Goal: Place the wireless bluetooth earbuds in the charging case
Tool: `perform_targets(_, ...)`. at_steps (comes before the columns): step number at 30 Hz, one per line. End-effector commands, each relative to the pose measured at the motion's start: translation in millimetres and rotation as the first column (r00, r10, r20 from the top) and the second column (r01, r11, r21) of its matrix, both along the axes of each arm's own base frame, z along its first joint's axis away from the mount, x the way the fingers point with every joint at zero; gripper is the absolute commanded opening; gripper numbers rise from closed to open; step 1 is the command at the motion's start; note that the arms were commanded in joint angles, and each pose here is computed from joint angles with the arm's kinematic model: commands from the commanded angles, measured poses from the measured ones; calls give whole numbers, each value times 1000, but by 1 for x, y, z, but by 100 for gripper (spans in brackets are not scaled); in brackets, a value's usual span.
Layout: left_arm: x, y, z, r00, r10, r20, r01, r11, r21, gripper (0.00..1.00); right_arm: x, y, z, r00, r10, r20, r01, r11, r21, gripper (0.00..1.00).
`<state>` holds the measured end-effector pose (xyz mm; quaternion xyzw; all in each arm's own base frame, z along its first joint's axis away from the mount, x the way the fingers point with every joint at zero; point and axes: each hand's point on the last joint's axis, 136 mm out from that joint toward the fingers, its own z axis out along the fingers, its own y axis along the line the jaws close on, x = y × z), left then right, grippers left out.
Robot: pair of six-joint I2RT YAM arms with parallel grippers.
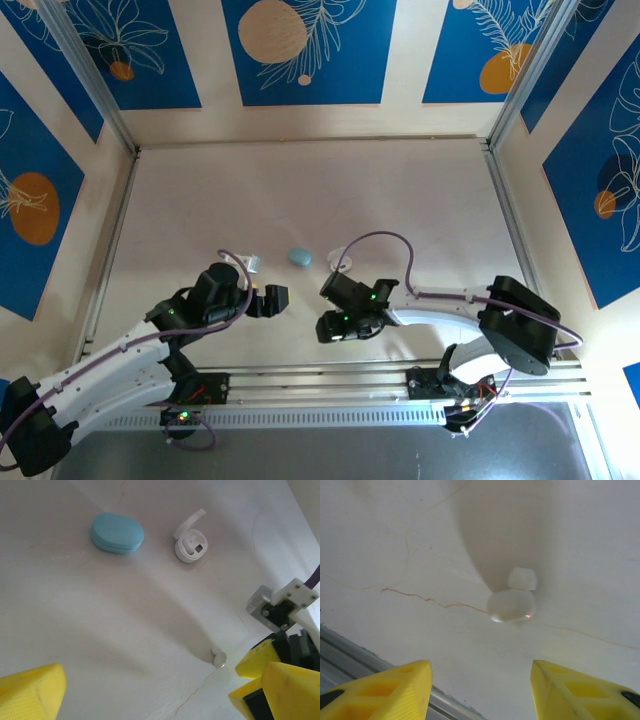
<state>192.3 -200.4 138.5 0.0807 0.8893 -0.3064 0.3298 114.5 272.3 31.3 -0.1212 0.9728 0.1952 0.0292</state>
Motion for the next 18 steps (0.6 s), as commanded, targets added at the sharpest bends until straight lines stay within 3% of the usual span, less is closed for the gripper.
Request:
perform_targets(1, -1, -2, 6, 1000, -10, 2, 10, 999, -41, 100, 10, 13, 4, 998, -19, 59, 20, 1000, -7, 55)
perform_targets(18, -5, 4, 10, 1000, -3, 15, 4, 999, -54, 100, 31, 31, -2, 987, 36, 157, -10, 987, -158, 52)
